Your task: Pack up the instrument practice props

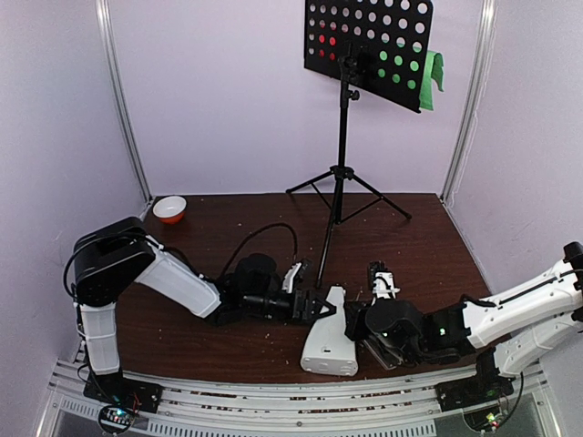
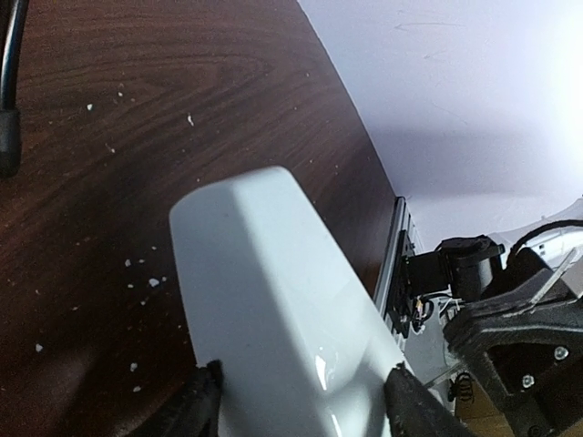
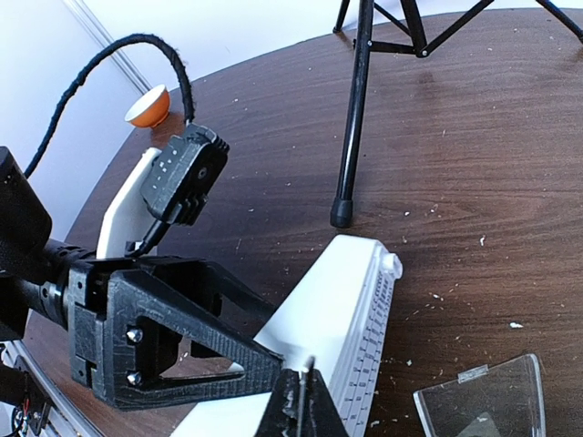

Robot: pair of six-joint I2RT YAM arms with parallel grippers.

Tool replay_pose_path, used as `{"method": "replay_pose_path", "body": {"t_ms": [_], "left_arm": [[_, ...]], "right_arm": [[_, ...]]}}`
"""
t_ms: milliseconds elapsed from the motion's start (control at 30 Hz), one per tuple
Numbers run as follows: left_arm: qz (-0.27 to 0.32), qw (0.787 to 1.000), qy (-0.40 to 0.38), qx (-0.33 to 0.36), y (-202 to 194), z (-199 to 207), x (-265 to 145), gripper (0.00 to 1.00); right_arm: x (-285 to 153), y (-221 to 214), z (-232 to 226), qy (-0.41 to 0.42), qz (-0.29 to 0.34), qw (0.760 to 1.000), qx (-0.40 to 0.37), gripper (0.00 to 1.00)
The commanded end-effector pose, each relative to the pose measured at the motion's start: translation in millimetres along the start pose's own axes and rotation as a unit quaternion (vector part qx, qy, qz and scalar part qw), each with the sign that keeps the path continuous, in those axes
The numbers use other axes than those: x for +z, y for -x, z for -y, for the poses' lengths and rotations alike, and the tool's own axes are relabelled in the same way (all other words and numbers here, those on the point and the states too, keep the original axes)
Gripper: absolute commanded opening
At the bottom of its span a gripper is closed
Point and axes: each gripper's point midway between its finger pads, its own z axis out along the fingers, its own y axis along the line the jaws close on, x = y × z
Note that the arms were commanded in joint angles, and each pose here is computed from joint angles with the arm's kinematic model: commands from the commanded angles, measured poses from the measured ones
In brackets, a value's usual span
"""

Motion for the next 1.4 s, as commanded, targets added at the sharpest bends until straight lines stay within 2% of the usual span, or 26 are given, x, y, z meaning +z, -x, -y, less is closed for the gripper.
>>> {"method": "replay_pose_path", "body": {"t_ms": [0, 100, 167, 300, 500, 1000, 1367], "left_arm": [[0.006, 0.996, -0.075, 0.039, 5, 40, 2, 0.58], [0.011, 0.995, -0.089, 0.039, 6, 46, 0, 0.54], [0.012, 0.995, -0.092, 0.037, 5, 45, -1, 0.55], [0.000, 0.997, -0.079, 0.024, -3, 35, 2, 0.76], [0.000, 0.994, -0.113, 0.006, -4, 44, 0, 0.87], [-0.009, 0.997, -0.074, -0.024, -10, 20, 6, 0.89], [0.018, 0.993, -0.115, -0.029, 4, 29, 0, 0.89]], "right_arm": [[-5, 18, -12, 0.021, 0.036, 0.998, 0.039, 0.00], [-5, 19, -10, 0.021, 0.040, 0.998, 0.042, 0.00], [-5, 20, -9, 0.020, 0.042, 0.998, 0.045, 0.00], [-9, 22, -8, 0.028, 0.048, 0.997, 0.053, 0.00], [-16, 28, -9, 0.060, 0.064, 0.994, 0.066, 0.00], [-28, 40, -8, 0.089, 0.089, 0.989, 0.078, 0.00], [-37, 46, -10, 0.122, 0.102, 0.983, 0.091, 0.00]]}}
